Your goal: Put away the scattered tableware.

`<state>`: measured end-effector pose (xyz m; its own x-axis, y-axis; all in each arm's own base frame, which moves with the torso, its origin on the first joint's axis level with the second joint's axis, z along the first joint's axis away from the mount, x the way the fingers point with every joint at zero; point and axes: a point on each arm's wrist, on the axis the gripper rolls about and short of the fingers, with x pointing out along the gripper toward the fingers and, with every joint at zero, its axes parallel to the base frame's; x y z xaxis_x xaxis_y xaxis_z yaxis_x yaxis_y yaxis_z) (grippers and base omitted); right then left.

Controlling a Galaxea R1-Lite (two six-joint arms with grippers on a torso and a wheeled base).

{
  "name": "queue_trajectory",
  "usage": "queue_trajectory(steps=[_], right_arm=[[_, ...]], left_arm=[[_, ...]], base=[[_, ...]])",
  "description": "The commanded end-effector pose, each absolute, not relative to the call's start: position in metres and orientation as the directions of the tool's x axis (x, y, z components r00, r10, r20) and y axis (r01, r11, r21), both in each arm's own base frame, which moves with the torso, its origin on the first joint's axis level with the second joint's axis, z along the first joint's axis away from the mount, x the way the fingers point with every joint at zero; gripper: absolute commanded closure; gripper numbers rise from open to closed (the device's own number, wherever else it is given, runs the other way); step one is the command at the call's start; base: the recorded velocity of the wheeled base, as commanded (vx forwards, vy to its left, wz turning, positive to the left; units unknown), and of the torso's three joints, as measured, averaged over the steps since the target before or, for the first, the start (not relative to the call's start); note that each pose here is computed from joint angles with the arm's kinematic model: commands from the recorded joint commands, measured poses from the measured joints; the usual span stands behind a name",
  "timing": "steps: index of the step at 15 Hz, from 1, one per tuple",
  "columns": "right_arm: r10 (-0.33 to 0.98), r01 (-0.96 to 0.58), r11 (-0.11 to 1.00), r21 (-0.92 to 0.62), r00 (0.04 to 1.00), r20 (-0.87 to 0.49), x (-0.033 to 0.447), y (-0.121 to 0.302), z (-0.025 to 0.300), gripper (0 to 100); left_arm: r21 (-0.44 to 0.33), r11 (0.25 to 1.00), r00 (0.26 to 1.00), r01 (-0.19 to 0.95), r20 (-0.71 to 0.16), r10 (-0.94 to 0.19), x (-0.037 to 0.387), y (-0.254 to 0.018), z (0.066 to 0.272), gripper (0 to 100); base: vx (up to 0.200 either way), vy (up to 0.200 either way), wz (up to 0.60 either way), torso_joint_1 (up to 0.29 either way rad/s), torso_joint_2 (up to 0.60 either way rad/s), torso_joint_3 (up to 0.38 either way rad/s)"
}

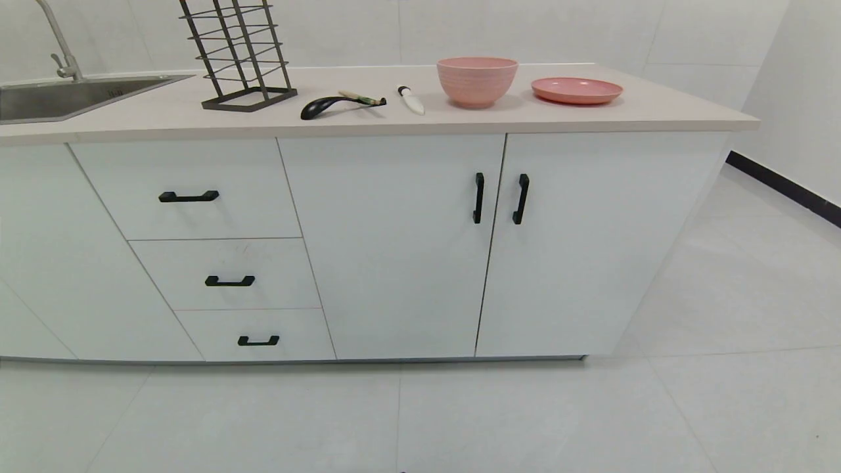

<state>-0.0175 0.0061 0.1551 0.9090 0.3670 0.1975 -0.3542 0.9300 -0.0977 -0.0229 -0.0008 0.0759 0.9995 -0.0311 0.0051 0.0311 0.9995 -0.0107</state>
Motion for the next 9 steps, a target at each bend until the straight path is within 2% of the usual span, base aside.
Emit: queue_trajectory(steps=[1,4,7,9], right_arm=[[0.451,-0.447,0.892,-0.061,0.89,0.075,0.035,0.012,0.204,100],[0.479,-0.477,0.877,-0.061,0.877,0.044,0.083,0.018,0.204,100],[0.506,-0.506,0.859,-0.077,0.862,-0.015,0.104,0.02,0.181,100],[0.505,-0.505,0.853,-0.128,0.862,-0.039,0.147,0.025,0.172,100]], left_arm=[[-0.009,0.999,1.0,0.031,0.005,-0.031,-0.023,-0.001,0.076,0],[-0.006,0.999,0.999,0.032,0.005,-0.032,-0.023,-0.001,0.076,0],[-0.001,0.999,0.999,0.034,0.005,-0.034,-0.023,-0.001,0.076,0],[0.005,0.999,0.999,0.046,0.006,-0.046,-0.023,-0.001,0.076,0]], base=[[0.0,0.0,0.0,0.0,0.0,0.0],[0.0,0.0,0.0,0.0,0.0,0.0],[0.0,0.0,0.0,0.0,0.0,0.0],[0.0,0.0,0.0,0.0,0.0,0.0]])
